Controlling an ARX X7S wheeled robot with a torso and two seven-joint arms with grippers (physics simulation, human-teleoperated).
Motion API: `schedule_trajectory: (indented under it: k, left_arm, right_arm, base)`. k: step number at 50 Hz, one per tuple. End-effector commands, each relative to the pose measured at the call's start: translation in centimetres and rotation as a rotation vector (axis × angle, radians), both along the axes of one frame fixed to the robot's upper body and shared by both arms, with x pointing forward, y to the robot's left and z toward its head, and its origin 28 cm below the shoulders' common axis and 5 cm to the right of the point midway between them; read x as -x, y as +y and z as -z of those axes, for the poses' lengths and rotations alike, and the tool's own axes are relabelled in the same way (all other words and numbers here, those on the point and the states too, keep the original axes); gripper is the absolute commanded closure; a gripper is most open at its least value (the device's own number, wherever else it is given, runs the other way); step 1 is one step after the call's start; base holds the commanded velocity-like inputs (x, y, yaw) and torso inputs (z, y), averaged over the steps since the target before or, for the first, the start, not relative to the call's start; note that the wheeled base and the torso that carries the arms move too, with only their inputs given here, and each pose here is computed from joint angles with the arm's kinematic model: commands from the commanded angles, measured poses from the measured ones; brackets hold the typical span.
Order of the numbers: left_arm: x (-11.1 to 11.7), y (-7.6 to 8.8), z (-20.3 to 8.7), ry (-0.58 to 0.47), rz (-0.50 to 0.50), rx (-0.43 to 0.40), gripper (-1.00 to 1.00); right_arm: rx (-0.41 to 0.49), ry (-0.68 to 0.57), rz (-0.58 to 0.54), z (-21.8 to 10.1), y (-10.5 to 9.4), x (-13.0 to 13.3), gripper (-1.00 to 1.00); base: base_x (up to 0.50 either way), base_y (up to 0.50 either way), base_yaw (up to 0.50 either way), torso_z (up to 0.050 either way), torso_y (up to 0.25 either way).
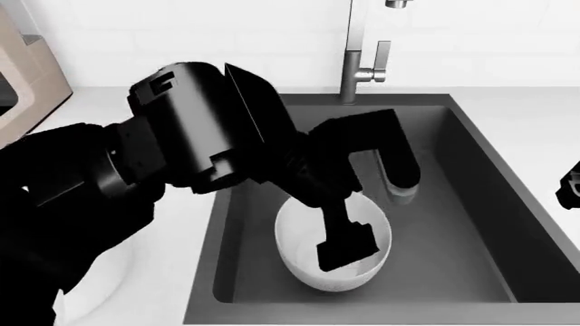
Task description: Stack the bowls in the sink.
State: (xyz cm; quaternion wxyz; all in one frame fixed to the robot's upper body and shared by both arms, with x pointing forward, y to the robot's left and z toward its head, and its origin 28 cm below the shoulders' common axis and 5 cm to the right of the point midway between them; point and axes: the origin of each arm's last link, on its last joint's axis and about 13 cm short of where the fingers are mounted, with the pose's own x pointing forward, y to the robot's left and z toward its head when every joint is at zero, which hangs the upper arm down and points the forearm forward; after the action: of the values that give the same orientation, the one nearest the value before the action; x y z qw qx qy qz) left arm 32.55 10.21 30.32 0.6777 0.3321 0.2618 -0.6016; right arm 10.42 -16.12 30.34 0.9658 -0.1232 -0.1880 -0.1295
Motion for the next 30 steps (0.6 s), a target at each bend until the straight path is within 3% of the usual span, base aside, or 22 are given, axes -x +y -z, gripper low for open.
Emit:
schedule_trajectory:
  k: [1,9,17,30]
  left_arm:
    - [0.8,1.6,-4.5,-0.052,-0.053,0.145,-1.0]
    - [1.8,3.4,-8.0,-0.11,-0.128,0.28,-1.0]
    - [3.0,5.1,-10.6,-0.176,-0.231,0.345,-1.0]
    - [5.5,7.7,-12.9,-0.214,-0.408,0.287,-1.0]
  right_arm:
    - [0.002,-0.002,-0.003,-0.1,0.1,0.0,-1.0]
    - [0.006,-0.005,-0.008,-0.3,0.2,0.0,-1.0]
    - [0.01,-0.008,-0.023,-0.5,0.4,-0.3,-1.0]
    - [0.01,-0.012,-0.026,-0.7,0.4,-0.3,-1.0]
  base:
    - [0.0,0.0,0.0,0.0,0.0]
    - [0.0,0.0,0.0,0.0,0.0]
    - [0.0,0.0,0.0,0.0,0.0]
    - [0.0,0.0,0.0,0.0,0.0]
